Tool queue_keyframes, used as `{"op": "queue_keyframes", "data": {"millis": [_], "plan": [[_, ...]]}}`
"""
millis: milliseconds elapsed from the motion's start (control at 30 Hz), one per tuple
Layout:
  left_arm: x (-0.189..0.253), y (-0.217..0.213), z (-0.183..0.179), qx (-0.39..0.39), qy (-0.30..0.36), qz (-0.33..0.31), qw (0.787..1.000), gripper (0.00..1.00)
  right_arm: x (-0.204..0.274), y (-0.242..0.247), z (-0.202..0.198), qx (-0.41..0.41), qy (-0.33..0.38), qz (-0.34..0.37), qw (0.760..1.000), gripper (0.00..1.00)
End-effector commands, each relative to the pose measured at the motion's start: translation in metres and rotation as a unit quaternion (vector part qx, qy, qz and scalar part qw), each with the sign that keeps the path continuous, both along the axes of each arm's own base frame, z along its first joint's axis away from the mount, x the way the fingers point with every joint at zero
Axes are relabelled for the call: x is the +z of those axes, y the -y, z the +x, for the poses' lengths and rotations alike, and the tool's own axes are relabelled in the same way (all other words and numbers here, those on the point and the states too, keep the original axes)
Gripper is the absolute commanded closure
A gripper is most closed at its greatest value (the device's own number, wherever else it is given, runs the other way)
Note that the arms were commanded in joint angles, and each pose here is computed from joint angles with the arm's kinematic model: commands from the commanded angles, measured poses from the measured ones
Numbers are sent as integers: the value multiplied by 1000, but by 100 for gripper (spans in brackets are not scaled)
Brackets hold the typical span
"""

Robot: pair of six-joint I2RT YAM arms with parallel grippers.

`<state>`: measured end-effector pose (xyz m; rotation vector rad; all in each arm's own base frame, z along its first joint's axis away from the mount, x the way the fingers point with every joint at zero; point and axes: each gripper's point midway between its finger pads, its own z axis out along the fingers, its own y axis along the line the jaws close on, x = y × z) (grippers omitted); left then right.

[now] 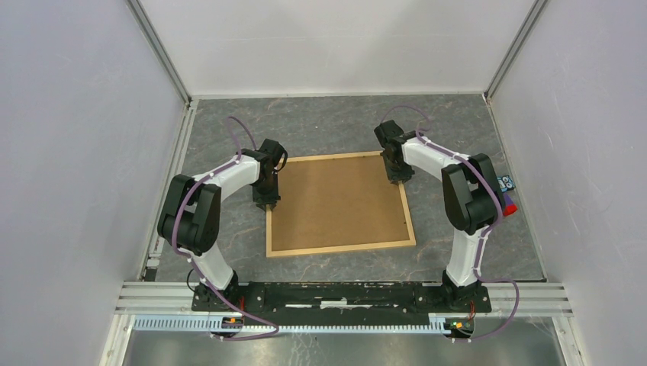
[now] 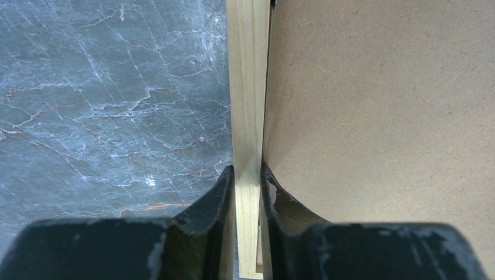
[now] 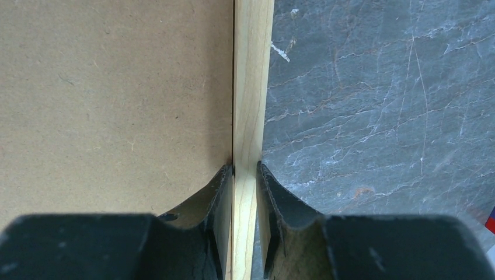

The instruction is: Put the photo into the frame

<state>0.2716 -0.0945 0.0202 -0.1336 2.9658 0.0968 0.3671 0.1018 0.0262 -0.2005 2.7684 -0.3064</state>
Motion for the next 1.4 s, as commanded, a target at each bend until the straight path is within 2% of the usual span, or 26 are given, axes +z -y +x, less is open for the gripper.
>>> {"op": "queue_keyframes", "data": {"millis": [0,567,1367], "plan": [[-20,6,-29,8,-57,-6,998,98,17,-7,6,-1,15,29,999,73],[-21,6,-29,7,-58,-6,998,98,41,-7,11,-1,34,40,999,73],[-20,7,-28,6,-55,-7,998,98,8,7,2,-10,2,15,1000,73]]}}
